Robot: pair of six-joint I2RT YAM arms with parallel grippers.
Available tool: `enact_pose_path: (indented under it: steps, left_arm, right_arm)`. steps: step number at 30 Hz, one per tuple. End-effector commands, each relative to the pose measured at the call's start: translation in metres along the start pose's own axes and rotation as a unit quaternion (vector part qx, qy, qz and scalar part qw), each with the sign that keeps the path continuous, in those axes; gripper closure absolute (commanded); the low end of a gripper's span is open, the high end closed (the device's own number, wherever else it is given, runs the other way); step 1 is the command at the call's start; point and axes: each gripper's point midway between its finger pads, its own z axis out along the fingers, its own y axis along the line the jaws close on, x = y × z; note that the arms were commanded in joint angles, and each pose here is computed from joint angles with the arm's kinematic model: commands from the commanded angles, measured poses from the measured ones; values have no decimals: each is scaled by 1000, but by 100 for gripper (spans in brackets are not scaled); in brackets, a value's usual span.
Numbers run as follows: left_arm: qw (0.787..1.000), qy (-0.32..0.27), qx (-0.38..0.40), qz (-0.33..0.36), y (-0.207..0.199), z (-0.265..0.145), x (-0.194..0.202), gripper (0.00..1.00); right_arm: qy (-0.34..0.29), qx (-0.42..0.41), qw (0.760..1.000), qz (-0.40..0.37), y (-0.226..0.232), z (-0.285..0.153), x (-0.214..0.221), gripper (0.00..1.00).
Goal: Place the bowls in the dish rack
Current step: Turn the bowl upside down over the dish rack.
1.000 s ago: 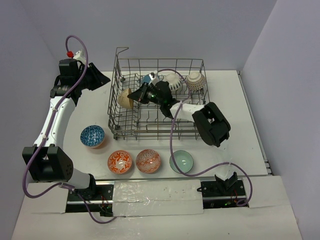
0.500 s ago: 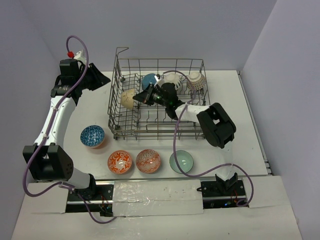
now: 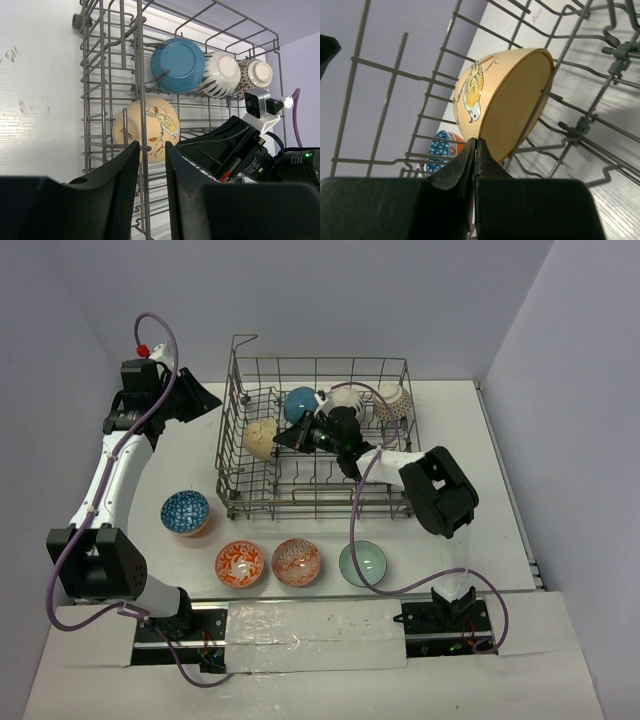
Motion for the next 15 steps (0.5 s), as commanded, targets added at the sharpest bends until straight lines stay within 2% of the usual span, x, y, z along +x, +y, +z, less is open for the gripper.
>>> enact_pose_path:
  steps: [1,15]
  left_arm:
    - [1000,-12,11,4,-2,3,-6,67]
    - [1000,-12,8,4,-1,3,-6,67]
  right_arm:
    - [-11,12,999,-30,2,-13,-15,100]
    - [3,25,998,-49,-4,-16,-15,94]
